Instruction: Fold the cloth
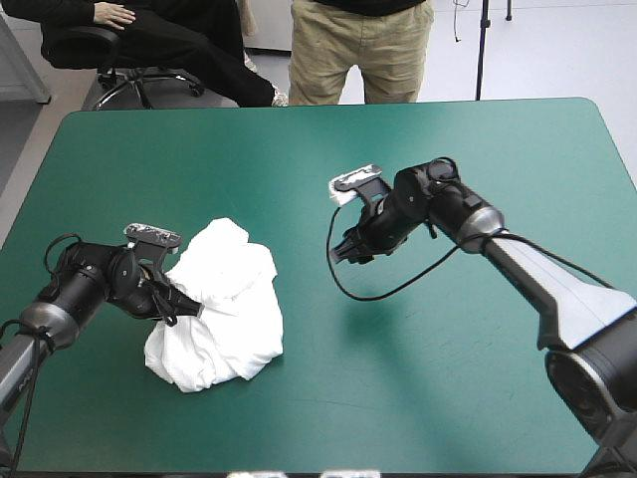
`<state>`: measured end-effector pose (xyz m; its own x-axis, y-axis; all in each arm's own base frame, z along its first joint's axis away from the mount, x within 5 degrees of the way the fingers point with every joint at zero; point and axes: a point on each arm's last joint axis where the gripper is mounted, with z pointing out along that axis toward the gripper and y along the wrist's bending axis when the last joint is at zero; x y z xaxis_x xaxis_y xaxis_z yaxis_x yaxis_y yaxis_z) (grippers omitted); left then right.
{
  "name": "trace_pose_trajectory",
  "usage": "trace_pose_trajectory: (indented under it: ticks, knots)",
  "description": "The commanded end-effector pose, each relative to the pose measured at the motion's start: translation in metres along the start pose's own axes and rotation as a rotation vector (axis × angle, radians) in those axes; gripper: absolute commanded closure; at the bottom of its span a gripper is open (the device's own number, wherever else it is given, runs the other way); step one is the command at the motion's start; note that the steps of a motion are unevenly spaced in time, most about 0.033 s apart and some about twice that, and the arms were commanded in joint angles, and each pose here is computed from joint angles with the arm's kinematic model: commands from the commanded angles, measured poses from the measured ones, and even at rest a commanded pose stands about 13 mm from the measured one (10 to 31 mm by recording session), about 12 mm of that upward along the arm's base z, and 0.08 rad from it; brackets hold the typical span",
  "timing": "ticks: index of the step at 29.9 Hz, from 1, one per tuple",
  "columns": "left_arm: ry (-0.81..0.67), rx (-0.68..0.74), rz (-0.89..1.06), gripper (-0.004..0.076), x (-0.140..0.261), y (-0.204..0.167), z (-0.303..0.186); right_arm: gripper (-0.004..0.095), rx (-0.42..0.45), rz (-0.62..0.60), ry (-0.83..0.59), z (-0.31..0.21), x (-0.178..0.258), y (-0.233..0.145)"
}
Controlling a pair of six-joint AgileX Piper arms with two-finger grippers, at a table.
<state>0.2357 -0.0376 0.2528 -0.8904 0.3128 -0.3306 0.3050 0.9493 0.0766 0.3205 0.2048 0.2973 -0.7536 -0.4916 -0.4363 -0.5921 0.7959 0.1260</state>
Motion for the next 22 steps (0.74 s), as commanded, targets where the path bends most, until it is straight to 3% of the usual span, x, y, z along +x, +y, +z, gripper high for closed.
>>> trace_pose_trajectory:
  ticks: [1,9,11,17,22]
  knots:
    - [-0.072,-0.018,-0.004,0.0455,-0.011,0.002,-0.02,0.0426,0.065,0.018,-0.113,-0.068,0.004,-0.013]
    - [-0.055,-0.06,-0.041,0.0442,-0.011,0.007,-0.022,0.0426,0.208,0.197,-0.162,-0.157,0.047,-0.049]
    - [-0.055,-0.06,-0.044,0.0412,-0.011,0.007,-0.022,0.0426,0.243,0.237,-0.168,-0.175,0.06,-0.054]
    - [-0.049,-0.056,-0.046,0.0203,-0.012,0.007,-0.021,0.0426,0.316,0.297,-0.287,-0.221,0.089,-0.049]
    - [-0.097,0.026,-0.076,0.0197,-0.021,0.0,-0.027,0.0438,0.349,0.327,-0.325,-0.234,0.109,-0.04]
